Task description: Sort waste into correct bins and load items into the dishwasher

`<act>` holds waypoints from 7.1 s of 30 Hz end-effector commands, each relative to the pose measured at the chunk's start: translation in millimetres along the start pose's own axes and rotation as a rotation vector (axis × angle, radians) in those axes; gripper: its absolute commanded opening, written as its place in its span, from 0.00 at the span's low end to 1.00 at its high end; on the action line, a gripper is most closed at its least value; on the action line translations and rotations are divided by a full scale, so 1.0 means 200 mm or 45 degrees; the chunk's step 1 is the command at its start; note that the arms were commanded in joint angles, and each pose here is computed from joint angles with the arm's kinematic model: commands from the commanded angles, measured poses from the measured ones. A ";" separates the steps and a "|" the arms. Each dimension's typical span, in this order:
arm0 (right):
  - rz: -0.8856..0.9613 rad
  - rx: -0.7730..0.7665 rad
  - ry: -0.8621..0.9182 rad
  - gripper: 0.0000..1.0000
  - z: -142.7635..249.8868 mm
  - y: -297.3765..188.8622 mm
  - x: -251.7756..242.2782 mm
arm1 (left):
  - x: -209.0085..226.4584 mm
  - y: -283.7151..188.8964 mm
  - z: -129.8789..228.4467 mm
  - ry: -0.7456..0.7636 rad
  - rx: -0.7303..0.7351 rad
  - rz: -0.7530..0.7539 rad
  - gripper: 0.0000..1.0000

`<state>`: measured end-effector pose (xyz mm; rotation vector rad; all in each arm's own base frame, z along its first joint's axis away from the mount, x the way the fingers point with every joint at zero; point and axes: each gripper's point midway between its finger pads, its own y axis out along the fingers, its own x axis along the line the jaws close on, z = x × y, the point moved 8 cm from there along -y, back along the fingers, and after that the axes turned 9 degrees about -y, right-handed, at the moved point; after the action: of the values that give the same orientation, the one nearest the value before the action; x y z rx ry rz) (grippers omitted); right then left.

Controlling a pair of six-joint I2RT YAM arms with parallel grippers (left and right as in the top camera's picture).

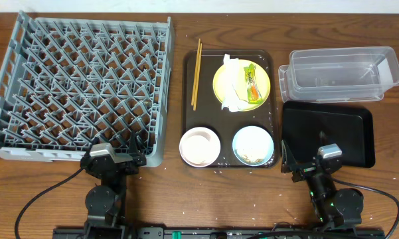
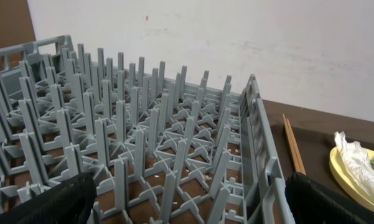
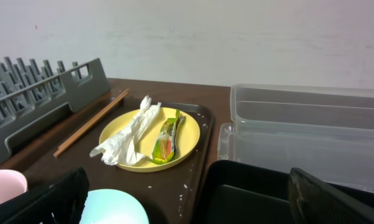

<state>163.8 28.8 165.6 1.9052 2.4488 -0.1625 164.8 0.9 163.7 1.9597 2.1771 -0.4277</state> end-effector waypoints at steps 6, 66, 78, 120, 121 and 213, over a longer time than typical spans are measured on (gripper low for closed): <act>0.018 -0.001 -0.011 0.99 0.00 0.00 -0.01 | 0.03 0.01 0.06 0.036 0.065 -0.035 0.98; -0.160 -0.114 0.210 0.99 -0.11 -0.02 0.05 | -0.17 -0.03 -0.08 -0.026 -0.052 0.413 0.98; -0.202 -0.079 0.092 0.99 -0.75 0.06 -0.02 | -0.40 -0.08 -0.72 -0.020 0.042 0.411 0.98; -0.105 1.043 0.035 0.61 -0.11 1.30 0.47 | -0.52 0.08 -0.75 -0.036 0.633 0.386 0.98; -0.105 1.037 0.036 0.61 -0.06 1.34 0.48 | -0.52 0.08 -0.75 -0.036 0.633 0.386 0.98; 0.218 0.800 0.764 0.01 -0.45 1.25 -0.15 | -0.52 0.08 -0.75 -0.036 0.633 0.386 0.98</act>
<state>417.8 100.6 217.2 2.4536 2.8496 -0.8038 203.0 -44.1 327.3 2.4547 1.8579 -1.0392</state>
